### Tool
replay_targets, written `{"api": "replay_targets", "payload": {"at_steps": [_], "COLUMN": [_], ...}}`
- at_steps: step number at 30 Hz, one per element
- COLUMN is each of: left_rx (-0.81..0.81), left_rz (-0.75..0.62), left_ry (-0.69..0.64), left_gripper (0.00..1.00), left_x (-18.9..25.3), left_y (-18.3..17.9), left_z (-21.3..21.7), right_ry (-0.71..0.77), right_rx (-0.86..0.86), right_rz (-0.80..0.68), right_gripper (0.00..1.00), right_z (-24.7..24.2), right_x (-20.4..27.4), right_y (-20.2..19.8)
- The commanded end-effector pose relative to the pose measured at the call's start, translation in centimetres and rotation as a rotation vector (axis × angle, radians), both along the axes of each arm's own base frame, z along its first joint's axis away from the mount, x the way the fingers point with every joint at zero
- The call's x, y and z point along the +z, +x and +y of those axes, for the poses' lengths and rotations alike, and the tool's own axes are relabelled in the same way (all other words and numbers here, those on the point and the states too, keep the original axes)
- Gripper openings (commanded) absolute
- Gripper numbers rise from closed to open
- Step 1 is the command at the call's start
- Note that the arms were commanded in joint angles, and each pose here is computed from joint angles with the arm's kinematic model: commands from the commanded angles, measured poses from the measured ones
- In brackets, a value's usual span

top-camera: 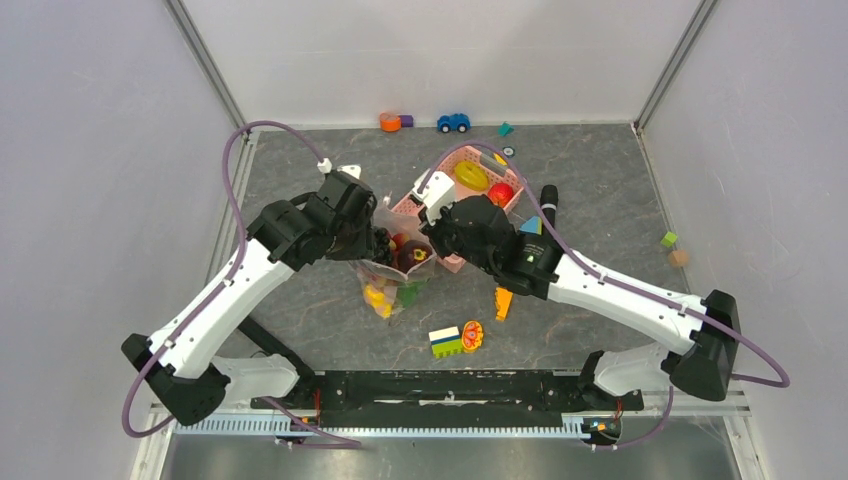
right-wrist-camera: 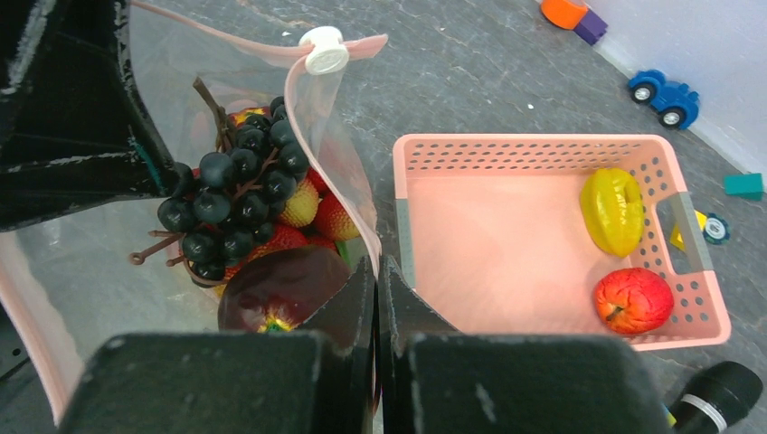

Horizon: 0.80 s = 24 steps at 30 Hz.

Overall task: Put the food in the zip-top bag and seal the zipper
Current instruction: Adjust the zipper food storage bag at the center of the board.

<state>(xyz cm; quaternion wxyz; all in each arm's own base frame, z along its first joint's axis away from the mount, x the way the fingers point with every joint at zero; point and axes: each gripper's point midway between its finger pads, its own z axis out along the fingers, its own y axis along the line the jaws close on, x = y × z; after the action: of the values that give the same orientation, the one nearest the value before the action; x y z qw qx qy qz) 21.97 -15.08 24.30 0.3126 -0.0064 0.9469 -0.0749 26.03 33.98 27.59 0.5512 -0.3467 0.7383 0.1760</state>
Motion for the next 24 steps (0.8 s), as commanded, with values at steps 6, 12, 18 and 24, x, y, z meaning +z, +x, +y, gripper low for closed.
{"api": "replay_targets", "payload": {"at_steps": [6, 12, 18, 24], "left_rx": [0.008, -0.059, -0.08, -0.029], "left_rz": [-0.032, 0.062, 0.088, -0.032], "left_ry": [-0.014, -0.097, -0.103, 0.018], "left_gripper": [0.46, 0.39, 0.02, 0.02], "left_x": [2.9, 2.2, 1.9, 4.9], "left_y": [-1.1, -3.1, -3.5, -1.5], "left_z": [-1.2, -3.2, -3.9, -1.5], "right_ry": [0.073, 0.045, 0.038, 0.056], "right_rx": [-0.174, -0.162, -0.105, 0.023], "right_rz": [-0.119, -0.15, -0.168, -0.164], "right_gripper": [0.0, 0.0, 0.03, 0.21], "right_z": [-3.2, -3.7, -3.6, -3.0], "right_x": [3.5, 3.3, 3.6, 3.7], "right_y": [1.6, 1.5, 0.8, -0.4]}}
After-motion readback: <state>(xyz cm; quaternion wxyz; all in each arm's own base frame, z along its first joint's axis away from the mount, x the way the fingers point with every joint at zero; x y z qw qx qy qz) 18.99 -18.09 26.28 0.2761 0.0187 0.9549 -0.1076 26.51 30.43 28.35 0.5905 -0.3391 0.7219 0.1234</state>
